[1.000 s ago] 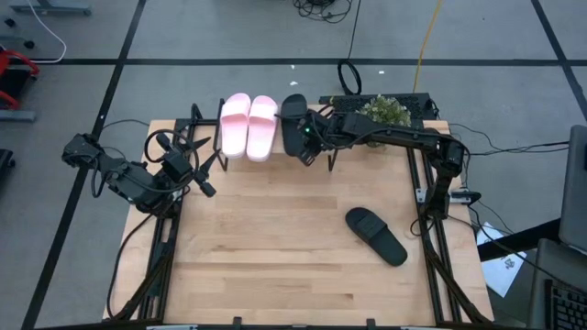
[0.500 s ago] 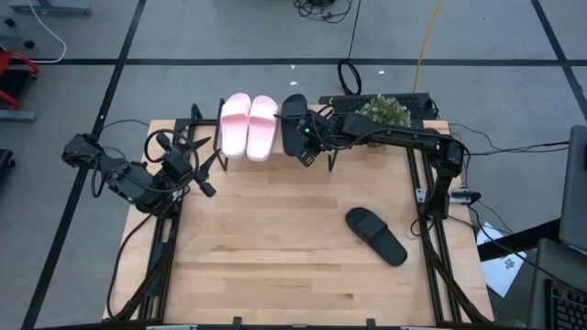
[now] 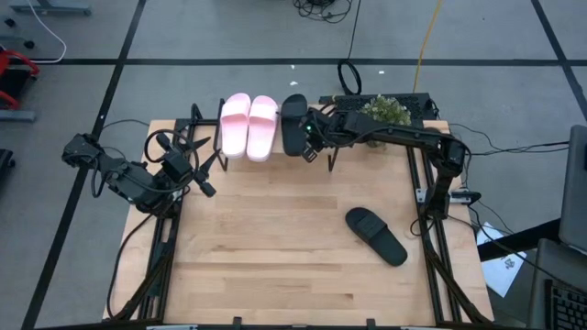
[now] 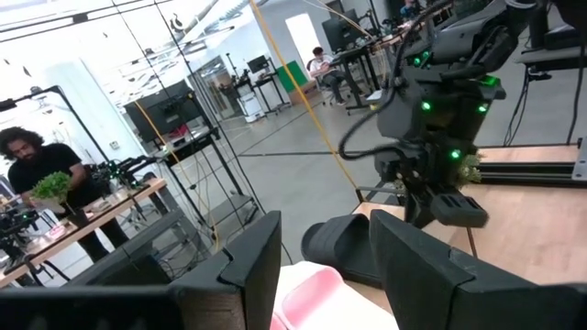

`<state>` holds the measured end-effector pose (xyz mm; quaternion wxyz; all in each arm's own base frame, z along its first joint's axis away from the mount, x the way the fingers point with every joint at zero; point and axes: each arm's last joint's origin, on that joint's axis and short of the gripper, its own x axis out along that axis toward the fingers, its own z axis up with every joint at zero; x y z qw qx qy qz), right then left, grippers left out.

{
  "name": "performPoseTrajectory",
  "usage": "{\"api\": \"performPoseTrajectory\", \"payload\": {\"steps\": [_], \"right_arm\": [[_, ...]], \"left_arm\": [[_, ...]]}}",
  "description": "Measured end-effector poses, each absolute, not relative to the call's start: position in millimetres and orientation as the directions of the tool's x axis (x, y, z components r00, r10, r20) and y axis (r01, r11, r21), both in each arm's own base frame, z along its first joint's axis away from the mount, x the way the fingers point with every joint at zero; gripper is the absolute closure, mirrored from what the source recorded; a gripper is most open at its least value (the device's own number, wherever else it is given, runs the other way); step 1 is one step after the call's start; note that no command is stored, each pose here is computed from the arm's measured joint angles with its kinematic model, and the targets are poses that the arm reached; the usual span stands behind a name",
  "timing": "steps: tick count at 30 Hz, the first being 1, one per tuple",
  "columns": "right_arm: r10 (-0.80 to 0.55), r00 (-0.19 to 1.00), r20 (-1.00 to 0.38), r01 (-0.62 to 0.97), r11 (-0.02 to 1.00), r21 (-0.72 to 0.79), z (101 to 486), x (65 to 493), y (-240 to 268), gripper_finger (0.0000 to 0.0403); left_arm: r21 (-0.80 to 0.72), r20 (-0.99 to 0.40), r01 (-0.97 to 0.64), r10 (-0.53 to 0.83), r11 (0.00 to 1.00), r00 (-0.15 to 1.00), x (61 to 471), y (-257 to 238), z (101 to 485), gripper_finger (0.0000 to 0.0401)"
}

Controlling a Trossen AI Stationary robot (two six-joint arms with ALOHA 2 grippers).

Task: Pick and place slides into the shelf
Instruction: Put the left black slide on the shelf

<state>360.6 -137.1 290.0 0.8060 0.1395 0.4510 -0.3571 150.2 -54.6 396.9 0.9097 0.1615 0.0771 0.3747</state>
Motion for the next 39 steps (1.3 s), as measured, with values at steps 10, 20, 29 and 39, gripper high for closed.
{"api": "performPoseTrajectory", "payload": {"steps": [10,20,29,39], "right_arm": [[-0.509,0.387,-0.769,0.739,0.670,-0.071,297.9,356.6,-165.2,0.0318],[-0.548,0.385,-0.743,0.775,0.629,-0.062,300.5,349.0,-187.8,0.0318],[-0.562,0.425,-0.710,0.769,0.637,-0.044,303.2,353.2,-190.1,0.0318],[-0.564,0.427,-0.706,0.770,0.637,-0.043,302.1,354.5,-191.0,0.0318]], "left_arm": [[0.374,-0.019,-0.650,0.707,0.661,0.707,150.2,-54.6,396.9,0.0226],[0.382,-0.019,-0.648,0.707,0.659,0.707,150.2,-54.7,396.8,0.0226],[0.382,-0.019,-0.648,0.707,0.659,0.707,150.2,-54.7,396.9,0.0226],[0.381,-0.019,-0.649,0.707,0.659,0.707,150.2,-54.7,396.9,0.0226]]}}
